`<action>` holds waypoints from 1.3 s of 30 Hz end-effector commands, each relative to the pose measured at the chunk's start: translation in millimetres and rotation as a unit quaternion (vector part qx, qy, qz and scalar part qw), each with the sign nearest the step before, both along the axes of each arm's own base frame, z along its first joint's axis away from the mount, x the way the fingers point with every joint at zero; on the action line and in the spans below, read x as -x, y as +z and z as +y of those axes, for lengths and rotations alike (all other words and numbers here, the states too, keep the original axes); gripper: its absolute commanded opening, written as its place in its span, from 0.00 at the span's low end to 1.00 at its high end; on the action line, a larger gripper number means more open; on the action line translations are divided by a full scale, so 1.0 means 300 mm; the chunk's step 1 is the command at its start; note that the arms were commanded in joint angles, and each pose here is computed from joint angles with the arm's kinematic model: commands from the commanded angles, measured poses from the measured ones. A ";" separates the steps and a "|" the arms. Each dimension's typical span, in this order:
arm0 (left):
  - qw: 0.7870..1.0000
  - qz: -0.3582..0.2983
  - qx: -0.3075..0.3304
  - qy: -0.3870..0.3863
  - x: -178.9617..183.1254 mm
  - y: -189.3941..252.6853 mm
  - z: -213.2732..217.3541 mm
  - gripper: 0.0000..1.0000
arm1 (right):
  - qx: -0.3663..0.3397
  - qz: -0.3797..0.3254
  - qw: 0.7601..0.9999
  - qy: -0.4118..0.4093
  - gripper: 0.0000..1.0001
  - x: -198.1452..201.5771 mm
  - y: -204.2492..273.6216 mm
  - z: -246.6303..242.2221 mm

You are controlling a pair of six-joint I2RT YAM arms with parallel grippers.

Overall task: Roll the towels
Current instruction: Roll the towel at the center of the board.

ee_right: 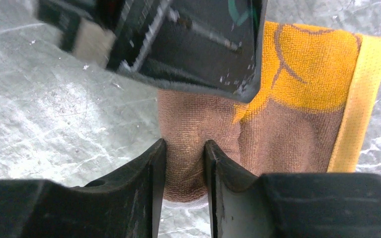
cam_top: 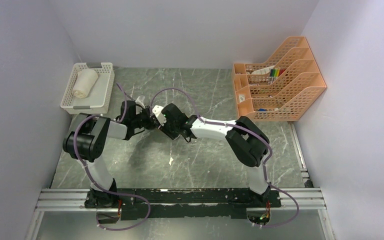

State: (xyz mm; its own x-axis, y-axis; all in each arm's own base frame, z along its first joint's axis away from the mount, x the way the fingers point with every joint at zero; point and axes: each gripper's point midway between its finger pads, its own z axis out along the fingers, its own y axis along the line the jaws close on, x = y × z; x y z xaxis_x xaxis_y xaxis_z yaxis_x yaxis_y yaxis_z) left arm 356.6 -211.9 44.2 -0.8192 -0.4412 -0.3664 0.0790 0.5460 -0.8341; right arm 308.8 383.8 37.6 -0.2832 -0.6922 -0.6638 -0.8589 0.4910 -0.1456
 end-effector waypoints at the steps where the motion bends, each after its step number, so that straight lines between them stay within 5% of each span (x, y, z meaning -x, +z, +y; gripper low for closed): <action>1: 0.998 -0.047 0.012 0.045 -0.088 0.141 0.056 0.29 | -0.006 0.057 0.998 -0.031 0.31 0.035 -0.058 -0.025; 9: 0.988 -0.114 0.004 0.105 -0.145 0.342 0.168 0.33 | -0.152 0.181 0.969 -0.068 0.27 0.018 0.011 -0.054; 23: 0.996 -0.076 0.029 0.029 -0.033 0.234 0.033 0.31 | -0.305 0.331 0.887 -0.106 0.26 -0.042 0.026 -0.106; 39: 0.998 -0.056 0.029 -0.006 -0.076 0.129 -0.085 0.31 | -0.287 0.331 0.890 -0.127 0.31 -0.156 -0.029 -0.148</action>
